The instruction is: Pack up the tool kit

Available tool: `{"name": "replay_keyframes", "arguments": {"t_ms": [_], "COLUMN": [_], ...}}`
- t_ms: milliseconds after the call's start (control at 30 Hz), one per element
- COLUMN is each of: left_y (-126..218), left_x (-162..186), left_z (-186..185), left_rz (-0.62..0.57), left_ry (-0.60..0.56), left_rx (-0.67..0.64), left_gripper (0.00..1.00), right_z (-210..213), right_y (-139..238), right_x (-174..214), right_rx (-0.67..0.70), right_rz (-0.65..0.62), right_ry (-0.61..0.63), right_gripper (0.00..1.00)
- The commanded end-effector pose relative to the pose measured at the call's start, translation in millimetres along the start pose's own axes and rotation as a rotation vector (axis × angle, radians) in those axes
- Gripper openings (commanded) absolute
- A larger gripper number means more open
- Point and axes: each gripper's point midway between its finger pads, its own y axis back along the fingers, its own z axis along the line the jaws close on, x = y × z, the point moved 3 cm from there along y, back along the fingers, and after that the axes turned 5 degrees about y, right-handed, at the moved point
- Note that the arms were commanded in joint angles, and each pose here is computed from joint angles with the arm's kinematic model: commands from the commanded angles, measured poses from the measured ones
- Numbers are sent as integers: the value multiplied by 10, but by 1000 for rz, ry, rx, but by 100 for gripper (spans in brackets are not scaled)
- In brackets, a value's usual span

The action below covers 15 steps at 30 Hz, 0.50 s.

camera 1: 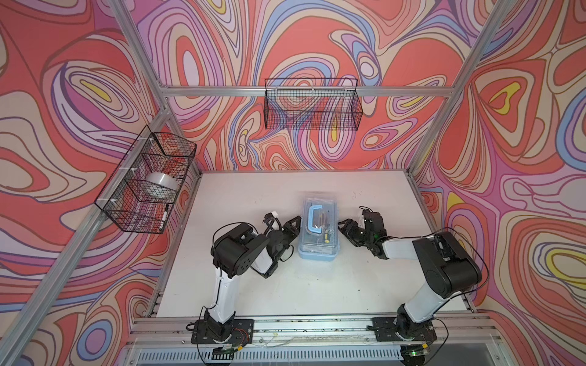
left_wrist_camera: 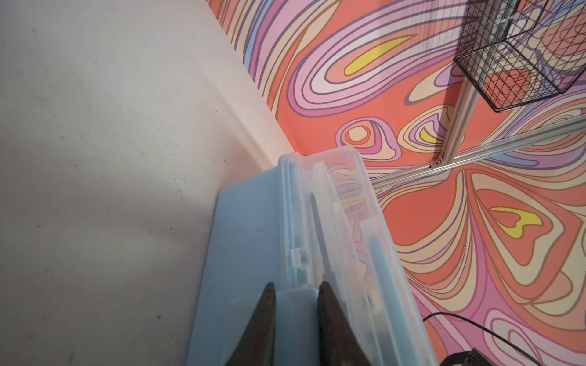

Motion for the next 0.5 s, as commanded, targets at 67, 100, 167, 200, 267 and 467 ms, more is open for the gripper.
{"name": "replay_keyframes", "arguments": {"t_ms": [67, 100, 167, 200, 267, 467], "left_y": [180, 169, 147, 130, 104, 69], "left_x": [984, 1025, 1115, 1144, 1168, 1128], "left_z": [304, 279, 235, 208, 197, 107], "left_rz": [383, 394, 415, 422, 425, 402], "left_ry": [1, -5, -7, -6, 3, -6], "left_rx": [-109, -100, -83, -74, -70, -48], "left_gripper": [23, 23, 24, 25, 25, 26], "right_z": [428, 426, 444, 462, 507, 530], "right_y": [-277, -313, -387, -411, -449, -528], "right_x": [324, 348, 401, 425, 495, 694], "right_rx": [-203, -206, -214, -217, -218, -209], "right_rz": [207, 216, 232, 239, 253, 280], "right_ry": [58, 54, 52, 56, 69, 65], "right_gripper": [73, 73, 72, 72, 72, 72]}}
